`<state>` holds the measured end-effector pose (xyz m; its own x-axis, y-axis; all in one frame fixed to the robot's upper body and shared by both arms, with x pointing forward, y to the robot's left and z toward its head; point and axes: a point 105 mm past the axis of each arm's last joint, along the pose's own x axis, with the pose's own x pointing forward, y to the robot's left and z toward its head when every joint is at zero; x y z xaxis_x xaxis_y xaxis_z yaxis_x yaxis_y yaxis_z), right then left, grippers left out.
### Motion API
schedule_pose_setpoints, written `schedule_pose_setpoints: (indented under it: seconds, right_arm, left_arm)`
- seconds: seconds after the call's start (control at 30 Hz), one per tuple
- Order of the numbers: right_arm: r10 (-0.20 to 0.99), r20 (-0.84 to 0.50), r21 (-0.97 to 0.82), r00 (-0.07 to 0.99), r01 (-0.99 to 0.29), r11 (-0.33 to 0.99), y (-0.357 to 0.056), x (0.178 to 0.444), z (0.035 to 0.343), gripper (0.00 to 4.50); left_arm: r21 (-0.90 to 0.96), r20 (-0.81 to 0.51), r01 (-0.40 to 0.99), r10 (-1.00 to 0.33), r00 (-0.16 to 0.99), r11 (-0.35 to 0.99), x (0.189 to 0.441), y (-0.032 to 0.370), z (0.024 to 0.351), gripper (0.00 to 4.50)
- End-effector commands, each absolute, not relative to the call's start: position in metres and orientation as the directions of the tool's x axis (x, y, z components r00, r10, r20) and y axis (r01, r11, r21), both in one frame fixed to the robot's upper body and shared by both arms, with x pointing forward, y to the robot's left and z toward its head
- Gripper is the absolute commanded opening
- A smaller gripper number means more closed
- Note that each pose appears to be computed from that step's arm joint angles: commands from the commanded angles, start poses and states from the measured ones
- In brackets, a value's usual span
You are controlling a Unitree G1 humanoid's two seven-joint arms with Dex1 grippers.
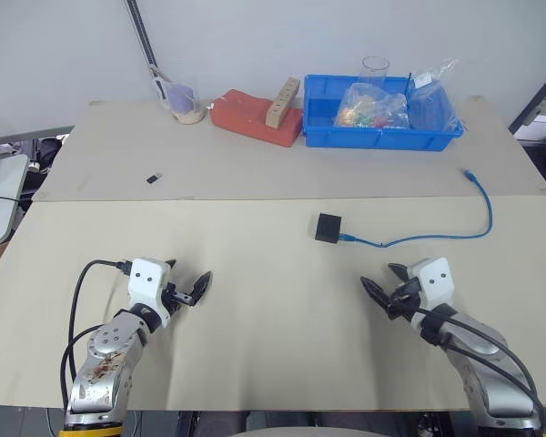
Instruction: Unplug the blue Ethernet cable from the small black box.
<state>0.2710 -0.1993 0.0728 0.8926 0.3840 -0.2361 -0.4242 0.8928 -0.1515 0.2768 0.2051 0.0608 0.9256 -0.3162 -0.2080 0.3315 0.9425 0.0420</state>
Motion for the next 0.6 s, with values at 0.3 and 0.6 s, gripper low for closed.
schedule_pose_setpoints:
  seconds: [0.3,0.6]
  right_arm:
    - [0.592,-0.259,-0.226,0.764,-0.643,0.732,-0.207,0.293,0.124,3.71]
    - [0.703,-0.384,-0.193,0.598,-0.797,0.573,-0.197,0.333,0.108,3.71]
  left_arm:
    - [0.157,-0.098,0.836,-0.834,0.542,0.525,0.266,0.119,0.139,4.48]
    - [0.230,-0.115,0.935,-0.946,0.302,0.270,0.261,0.096,0.169,4.48]
